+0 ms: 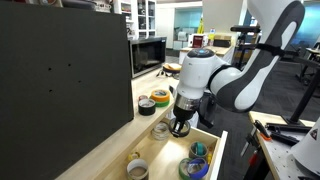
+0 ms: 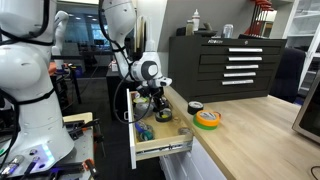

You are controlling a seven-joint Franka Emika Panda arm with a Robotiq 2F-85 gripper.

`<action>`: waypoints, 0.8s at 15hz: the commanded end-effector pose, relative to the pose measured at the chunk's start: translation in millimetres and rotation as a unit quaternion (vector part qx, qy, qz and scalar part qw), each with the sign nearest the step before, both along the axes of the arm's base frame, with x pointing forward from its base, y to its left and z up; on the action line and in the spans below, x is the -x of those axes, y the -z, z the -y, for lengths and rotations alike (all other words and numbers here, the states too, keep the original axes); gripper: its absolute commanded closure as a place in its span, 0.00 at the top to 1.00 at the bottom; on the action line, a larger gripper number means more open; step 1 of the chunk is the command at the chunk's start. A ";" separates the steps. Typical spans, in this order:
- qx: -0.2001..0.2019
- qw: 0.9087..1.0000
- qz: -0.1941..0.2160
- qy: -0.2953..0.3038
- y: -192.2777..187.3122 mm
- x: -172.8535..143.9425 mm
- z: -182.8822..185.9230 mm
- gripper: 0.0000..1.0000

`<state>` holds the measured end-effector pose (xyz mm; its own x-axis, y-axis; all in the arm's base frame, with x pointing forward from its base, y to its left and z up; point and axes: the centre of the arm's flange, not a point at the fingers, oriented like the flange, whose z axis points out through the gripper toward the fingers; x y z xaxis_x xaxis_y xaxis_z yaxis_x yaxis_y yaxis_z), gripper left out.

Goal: Take the black masking tape on top of the orange masking tape and put it in the drawer

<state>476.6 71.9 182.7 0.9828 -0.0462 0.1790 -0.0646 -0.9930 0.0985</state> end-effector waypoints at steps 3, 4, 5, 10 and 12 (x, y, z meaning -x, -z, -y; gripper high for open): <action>-0.004 1.000 0.003 0.011 33.4 -22.2 0.6 0.05; -0.006 1.000 0.001 0.011 38.1 -26.4 1.0 0.05; -0.008 1.000 0.000 0.012 41.9 -30.8 1.6 0.05; -0.018 1.000 -0.008 0.017 63.1 -10.9 6.6 0.05; -0.023 0.999 -0.013 0.020 69.1 -8.3 9.4 0.05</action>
